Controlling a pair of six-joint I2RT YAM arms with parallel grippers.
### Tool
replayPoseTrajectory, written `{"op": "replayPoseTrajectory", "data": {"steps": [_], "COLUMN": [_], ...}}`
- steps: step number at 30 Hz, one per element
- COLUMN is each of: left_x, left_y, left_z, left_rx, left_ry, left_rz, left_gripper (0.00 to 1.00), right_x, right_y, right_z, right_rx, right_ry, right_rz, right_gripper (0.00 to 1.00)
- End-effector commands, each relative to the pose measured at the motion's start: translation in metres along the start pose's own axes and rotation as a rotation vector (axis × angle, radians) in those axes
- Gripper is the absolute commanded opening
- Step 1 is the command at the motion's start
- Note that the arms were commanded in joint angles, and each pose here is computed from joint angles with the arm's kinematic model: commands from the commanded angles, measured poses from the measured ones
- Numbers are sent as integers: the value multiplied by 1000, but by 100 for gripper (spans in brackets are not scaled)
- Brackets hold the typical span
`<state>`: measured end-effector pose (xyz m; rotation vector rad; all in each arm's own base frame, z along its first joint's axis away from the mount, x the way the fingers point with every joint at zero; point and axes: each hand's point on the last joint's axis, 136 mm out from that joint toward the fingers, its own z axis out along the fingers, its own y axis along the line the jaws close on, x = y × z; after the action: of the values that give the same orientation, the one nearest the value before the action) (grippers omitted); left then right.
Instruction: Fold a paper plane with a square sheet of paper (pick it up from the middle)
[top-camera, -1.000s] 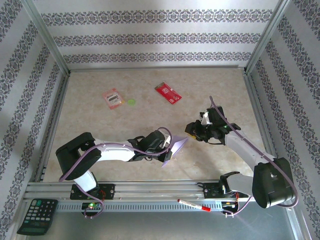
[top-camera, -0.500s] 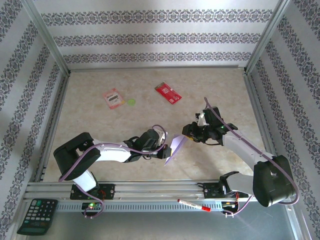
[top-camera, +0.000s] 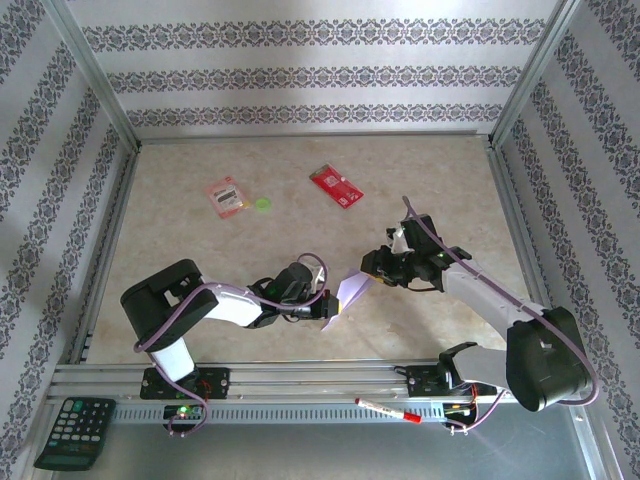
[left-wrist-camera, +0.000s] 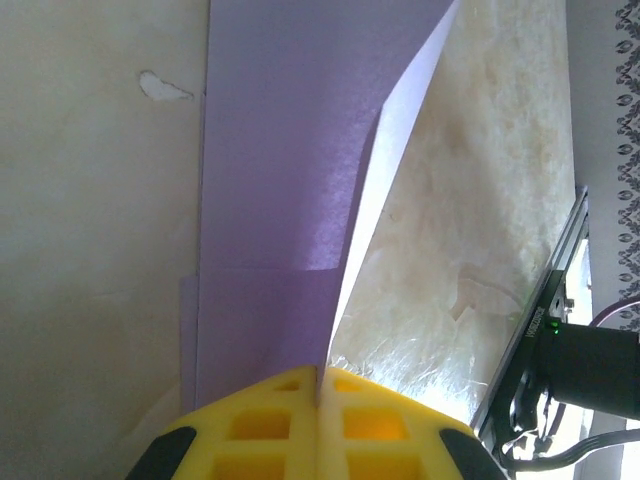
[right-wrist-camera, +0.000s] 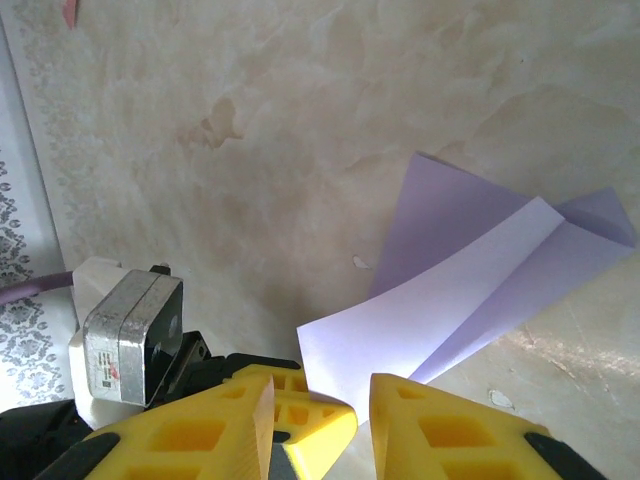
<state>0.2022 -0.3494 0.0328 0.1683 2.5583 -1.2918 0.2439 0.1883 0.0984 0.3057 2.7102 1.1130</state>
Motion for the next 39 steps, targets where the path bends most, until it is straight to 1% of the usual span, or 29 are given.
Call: {"op": "replayPoseTrajectory", "data": {"steps": [1, 8, 16, 22, 29, 39], "left_x": [-4, -4, -10, -14, -15, -17], "left_y": [1, 7, 6, 1, -2, 2], "left_z": [0, 0, 0, 1, 4, 2], "left_rx": [34, 33, 71, 84, 110, 101], "left_ry": [-17, -13, -12, -4, 4, 2], "left_rz": [-34, -64, -125, -151, -202, -237], "left_gripper": [0, 0, 0, 0, 0, 0], "right_x": [2, 8, 20, 23, 19, 18], "right_y": [-2, 0, 3, 1, 7, 1], "right_z": [5, 13, 31, 42, 53, 67], "right_rx": [10, 13, 26, 35, 14, 36], "right_ry": [3, 33, 87, 113, 135, 165], "right_rz": [-10, -55, -145, -168, -179, -182], "right_gripper": [31, 31, 28, 26, 24, 21]}}
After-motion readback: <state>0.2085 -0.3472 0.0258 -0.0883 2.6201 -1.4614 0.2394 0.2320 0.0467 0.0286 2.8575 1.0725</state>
